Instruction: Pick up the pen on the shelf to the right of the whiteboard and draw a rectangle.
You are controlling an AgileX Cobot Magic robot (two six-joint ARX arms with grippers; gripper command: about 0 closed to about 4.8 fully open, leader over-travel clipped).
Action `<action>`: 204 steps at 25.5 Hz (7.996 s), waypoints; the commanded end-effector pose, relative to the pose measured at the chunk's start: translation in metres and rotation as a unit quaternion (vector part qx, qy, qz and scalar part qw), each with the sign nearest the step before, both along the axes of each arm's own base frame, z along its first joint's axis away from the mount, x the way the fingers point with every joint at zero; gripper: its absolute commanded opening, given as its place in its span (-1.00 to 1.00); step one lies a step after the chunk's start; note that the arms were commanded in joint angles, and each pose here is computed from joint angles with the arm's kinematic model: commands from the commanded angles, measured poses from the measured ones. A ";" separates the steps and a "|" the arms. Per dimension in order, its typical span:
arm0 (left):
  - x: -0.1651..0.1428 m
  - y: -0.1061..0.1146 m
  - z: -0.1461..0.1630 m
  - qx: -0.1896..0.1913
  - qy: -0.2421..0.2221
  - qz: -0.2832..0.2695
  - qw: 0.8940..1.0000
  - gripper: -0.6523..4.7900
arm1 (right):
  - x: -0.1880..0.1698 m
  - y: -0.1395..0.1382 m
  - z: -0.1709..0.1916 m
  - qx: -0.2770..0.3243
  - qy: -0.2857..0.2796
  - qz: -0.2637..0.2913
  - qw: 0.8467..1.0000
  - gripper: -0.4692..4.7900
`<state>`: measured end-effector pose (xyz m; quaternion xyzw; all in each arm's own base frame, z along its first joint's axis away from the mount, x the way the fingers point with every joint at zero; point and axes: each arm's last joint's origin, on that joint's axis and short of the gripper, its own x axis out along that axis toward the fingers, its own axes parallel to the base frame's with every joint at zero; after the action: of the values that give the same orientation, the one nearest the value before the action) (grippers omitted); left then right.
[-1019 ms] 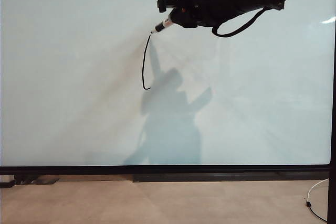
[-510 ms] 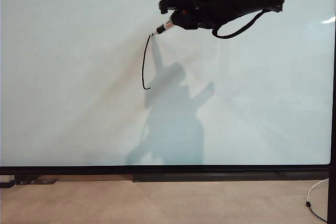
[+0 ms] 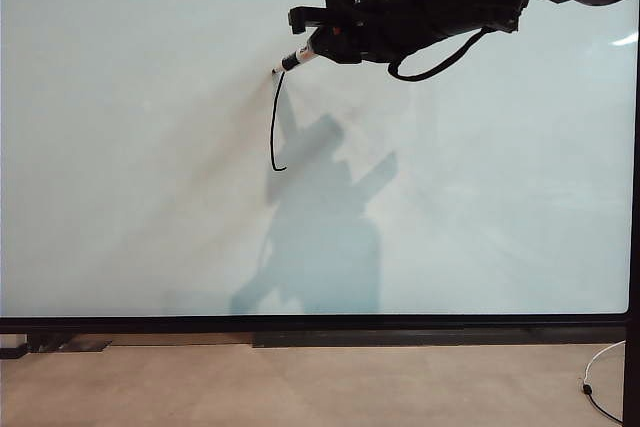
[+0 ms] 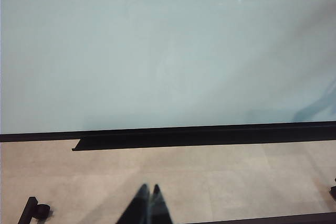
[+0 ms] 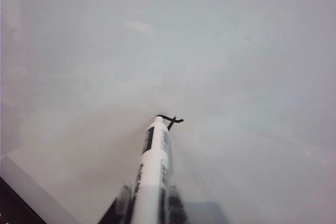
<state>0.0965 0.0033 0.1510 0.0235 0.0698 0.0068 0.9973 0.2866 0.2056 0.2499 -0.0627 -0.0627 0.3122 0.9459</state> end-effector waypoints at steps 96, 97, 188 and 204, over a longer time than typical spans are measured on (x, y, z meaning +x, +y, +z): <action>0.000 0.000 0.002 0.000 -0.006 -0.001 1.000 -0.78 | 0.002 0.006 -0.072 0.051 0.095 0.014 0.994 -0.85; 0.000 0.000 0.002 0.000 -0.006 -0.001 1.000 -0.78 | 0.003 0.007 -0.073 0.051 0.095 0.015 0.994 -0.85; 0.000 0.000 0.002 0.000 -0.006 -0.001 1.000 -0.78 | -0.057 -0.054 -0.042 -0.078 -0.014 -0.051 0.996 -0.85; 0.000 0.000 0.002 0.000 -0.006 -0.001 1.000 -0.78 | -0.063 -0.036 0.001 -0.335 -0.115 -0.162 0.921 -0.85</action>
<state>0.0965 0.0033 0.1510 0.0235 0.0698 0.0066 0.9973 0.2233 0.1686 0.2468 -0.4082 -0.0379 0.1639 0.8973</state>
